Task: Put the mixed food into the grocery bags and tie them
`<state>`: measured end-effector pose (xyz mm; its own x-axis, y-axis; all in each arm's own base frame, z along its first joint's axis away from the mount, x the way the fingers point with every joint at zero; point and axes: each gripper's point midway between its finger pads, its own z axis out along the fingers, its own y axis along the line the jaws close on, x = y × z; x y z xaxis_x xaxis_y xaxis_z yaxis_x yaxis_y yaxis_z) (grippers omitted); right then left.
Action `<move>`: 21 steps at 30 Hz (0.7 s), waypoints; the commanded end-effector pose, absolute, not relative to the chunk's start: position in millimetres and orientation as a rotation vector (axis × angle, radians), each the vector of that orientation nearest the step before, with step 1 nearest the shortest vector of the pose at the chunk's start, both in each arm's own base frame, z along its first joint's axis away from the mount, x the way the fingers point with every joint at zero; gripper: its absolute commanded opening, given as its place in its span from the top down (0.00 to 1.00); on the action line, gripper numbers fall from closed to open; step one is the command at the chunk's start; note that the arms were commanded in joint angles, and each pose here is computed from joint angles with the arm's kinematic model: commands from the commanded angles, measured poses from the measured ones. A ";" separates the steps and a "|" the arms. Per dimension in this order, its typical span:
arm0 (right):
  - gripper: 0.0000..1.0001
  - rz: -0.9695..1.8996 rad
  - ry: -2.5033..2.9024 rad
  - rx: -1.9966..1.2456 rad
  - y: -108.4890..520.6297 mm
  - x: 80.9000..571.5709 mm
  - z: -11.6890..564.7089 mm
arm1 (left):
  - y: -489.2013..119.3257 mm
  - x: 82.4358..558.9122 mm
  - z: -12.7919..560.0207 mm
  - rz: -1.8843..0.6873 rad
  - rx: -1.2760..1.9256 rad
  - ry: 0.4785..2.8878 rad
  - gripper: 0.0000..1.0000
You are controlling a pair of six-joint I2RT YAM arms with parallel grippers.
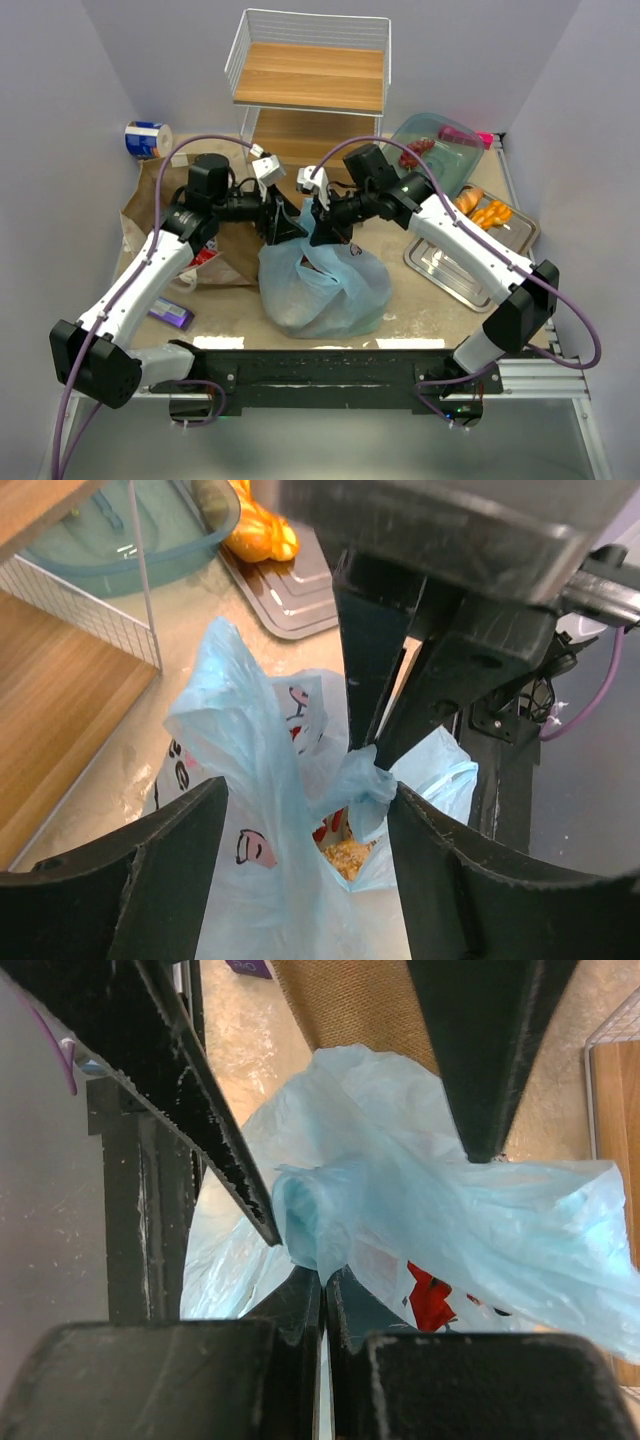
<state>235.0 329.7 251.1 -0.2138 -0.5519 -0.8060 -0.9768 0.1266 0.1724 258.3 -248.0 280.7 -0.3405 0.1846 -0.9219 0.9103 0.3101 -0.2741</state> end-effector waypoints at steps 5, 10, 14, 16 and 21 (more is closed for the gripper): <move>1.00 0.914 1.784 -1.490 328.8 235.7 265.9 | -255.9 256.4 285.8 -1.172 0.997 1.652 0.56; 1.00 0.909 1.754 -1.474 324.2 231.4 273.5 | -254.4 253.2 279.3 -1.163 1.012 1.641 0.87; 0.68 0.897 1.752 -1.439 313.3 226.8 278.7 | -251.0 255.2 284.0 -1.106 0.993 1.595 1.00; 0.54 0.905 1.743 -1.358 301.5 228.1 288.8 | -248.6 254.5 285.3 -1.081 0.992 1.574 1.00; 0.25 0.949 1.674 -1.084 273.0 252.9 331.5 | -246.6 247.8 291.5 -1.067 1.006 1.500 1.00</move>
